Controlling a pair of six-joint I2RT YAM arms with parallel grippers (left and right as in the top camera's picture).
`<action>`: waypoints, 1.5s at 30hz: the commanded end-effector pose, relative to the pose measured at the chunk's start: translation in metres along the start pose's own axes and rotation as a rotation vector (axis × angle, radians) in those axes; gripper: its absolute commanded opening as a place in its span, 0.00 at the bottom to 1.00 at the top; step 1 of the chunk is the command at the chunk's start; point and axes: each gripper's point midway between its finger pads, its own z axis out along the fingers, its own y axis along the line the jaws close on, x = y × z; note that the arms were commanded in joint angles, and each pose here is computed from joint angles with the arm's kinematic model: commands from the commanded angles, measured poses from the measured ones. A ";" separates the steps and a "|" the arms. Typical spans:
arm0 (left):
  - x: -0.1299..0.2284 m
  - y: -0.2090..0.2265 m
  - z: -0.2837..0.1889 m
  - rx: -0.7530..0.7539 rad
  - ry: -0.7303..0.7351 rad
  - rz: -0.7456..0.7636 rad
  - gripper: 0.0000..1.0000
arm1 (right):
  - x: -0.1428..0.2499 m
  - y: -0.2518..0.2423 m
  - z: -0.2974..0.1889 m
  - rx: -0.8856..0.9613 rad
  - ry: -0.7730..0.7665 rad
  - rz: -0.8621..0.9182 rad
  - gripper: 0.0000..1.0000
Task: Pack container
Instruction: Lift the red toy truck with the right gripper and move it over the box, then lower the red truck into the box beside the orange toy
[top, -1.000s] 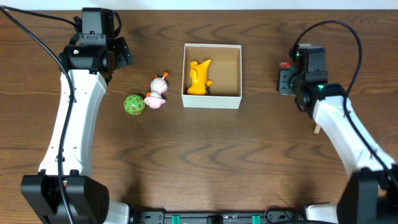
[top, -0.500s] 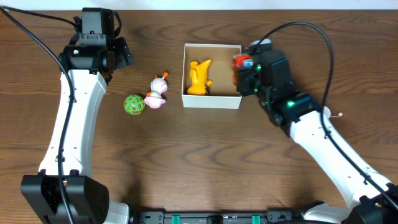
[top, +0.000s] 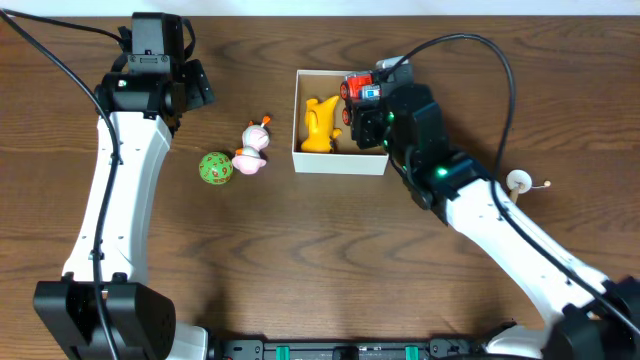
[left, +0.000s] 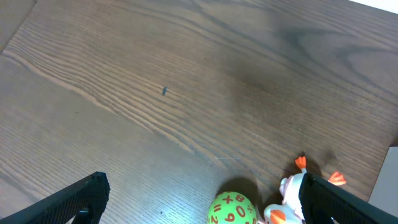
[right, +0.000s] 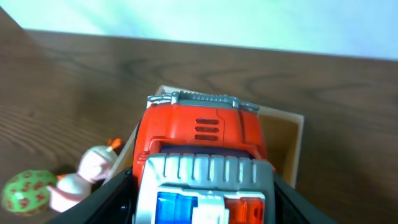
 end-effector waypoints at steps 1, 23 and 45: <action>-0.001 0.003 0.000 -0.012 -0.001 0.000 0.98 | 0.011 0.007 0.019 0.000 0.016 0.010 0.45; -0.001 0.003 0.001 -0.013 -0.001 -0.001 0.98 | 0.070 -0.004 0.041 0.050 0.196 -0.052 0.46; -0.001 0.003 0.000 -0.012 -0.001 -0.001 0.98 | 0.061 -0.015 0.025 0.071 0.202 -0.057 0.45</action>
